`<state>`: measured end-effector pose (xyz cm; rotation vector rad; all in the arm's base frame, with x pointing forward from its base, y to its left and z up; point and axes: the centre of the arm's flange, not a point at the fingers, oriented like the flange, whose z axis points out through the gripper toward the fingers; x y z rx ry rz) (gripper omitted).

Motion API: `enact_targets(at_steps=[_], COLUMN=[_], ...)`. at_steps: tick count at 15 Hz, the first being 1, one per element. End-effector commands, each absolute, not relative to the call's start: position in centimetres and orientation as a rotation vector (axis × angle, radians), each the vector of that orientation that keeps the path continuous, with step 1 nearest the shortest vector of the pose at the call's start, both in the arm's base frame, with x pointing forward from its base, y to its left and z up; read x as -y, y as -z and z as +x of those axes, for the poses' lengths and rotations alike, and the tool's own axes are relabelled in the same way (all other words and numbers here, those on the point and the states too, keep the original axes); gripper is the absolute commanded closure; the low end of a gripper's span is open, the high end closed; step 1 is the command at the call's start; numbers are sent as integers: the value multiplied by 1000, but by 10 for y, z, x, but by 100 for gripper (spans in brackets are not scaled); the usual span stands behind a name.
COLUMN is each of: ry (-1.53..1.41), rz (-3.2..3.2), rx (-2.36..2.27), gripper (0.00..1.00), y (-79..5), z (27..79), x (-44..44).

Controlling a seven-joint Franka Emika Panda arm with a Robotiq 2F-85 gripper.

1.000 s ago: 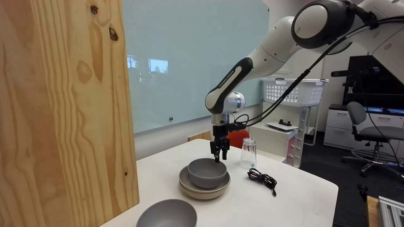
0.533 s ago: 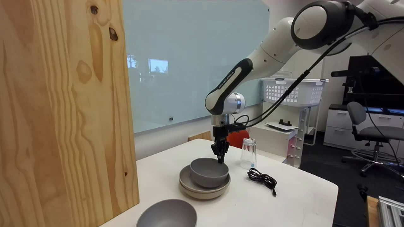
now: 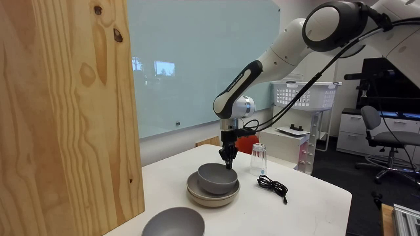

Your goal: Put the right bowl in the left bowl, then put the bowls on the plate

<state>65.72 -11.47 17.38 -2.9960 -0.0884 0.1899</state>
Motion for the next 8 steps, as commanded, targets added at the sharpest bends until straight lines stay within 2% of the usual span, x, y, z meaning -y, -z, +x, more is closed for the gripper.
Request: enact_targets(at_steps=[1, 8], ry=[-159, -72], rz=[-2956, -2972], rx=[19, 62], gripper=[99, 99], y=[-180, -225], z=[676, 695], x=[116, 98])
